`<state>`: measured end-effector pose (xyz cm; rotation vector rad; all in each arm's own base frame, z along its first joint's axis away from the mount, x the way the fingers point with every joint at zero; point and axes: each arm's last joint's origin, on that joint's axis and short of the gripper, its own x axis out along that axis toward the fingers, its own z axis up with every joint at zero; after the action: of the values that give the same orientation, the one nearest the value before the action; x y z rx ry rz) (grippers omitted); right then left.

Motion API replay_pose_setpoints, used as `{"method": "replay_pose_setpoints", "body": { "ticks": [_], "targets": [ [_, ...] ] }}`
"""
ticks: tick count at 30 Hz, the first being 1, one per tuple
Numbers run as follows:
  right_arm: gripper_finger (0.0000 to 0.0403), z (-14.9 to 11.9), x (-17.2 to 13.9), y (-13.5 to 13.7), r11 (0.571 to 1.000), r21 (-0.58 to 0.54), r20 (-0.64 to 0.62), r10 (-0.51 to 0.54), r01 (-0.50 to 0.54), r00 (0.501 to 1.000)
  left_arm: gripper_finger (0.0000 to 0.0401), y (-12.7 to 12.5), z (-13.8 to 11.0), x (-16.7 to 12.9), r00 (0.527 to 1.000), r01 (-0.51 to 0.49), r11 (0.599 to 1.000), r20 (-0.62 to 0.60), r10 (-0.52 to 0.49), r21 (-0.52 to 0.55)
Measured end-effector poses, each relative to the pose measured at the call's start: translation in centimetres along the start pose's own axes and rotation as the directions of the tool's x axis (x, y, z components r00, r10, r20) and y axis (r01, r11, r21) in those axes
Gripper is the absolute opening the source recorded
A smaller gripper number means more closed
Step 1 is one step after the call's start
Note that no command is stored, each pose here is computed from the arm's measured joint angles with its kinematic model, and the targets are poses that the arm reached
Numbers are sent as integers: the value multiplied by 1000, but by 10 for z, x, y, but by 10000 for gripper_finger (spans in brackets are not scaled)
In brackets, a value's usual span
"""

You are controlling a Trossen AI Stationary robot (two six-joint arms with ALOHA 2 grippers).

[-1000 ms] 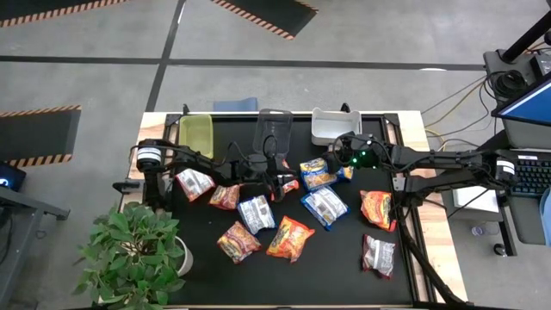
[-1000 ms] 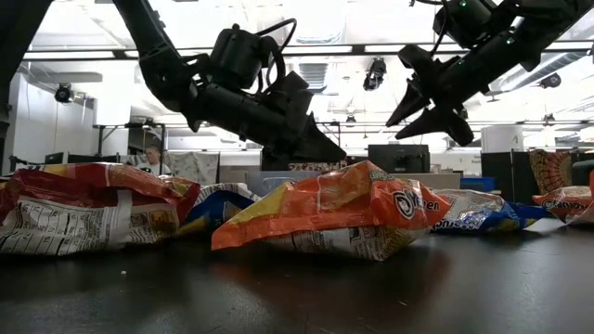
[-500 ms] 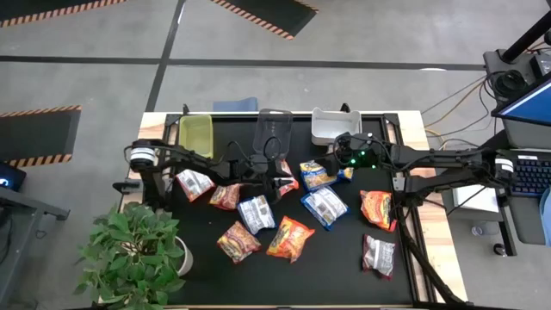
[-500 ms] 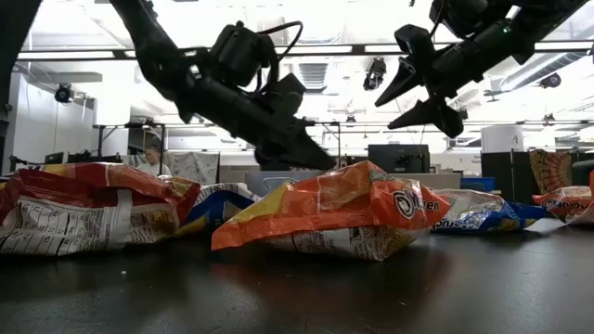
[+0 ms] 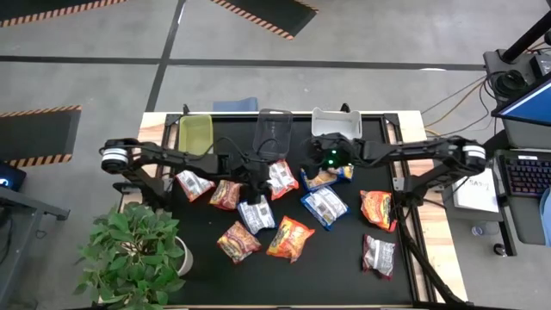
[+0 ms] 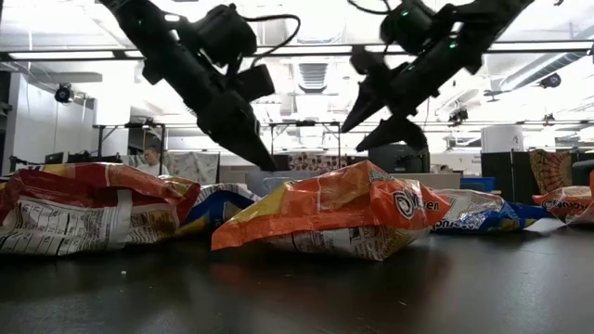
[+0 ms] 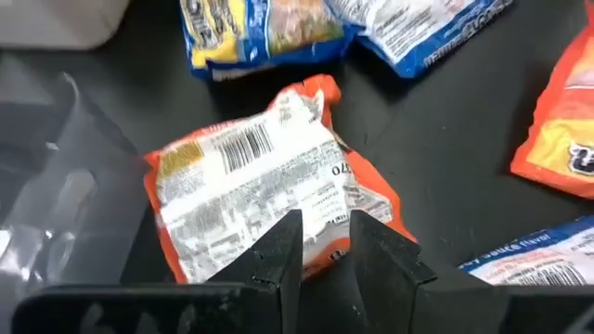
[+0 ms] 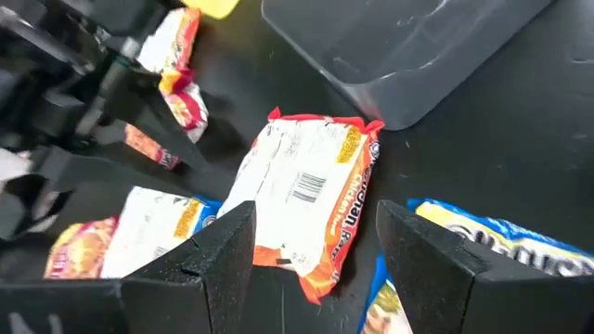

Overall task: Sort Maruchan noodles
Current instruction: Put the orange noodle pack into the black bin

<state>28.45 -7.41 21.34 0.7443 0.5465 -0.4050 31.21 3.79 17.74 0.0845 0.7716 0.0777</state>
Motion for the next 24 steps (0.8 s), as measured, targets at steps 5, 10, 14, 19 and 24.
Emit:
{"method": "replay_pose_setpoints", "body": {
  "ticks": [5, 10, 14, 19, 24],
  "targets": [
    [215, 6, 20, 3, 999, -37, -44, -27, 26, 999, 75, -2, -7, 11, 994, 15, 1000, 112, -14, -8],
    [215, 10, 36, 6, 995, -79, -105, -75, 67, 992, 68, -4, -24, 17, 998, 27, 998, 56, -24, -48],
    [215, 14, 48, 8, 991, -107, -130, -93, 79, 987, 50, -5, -29, 19, 996, 26, 997, 91, -19, -67],
    [215, 18, 61, 8, 986, -138, -158, -117, 96, 980, 38, -5, -30, 25, 987, 24, 996, 163, -9, -90],
    [215, 18, 70, 6, 985, -139, -213, -131, 103, 968, 38, -7, -42, 38, 994, 25, 995, 106, -14, -97]
  ]
}}
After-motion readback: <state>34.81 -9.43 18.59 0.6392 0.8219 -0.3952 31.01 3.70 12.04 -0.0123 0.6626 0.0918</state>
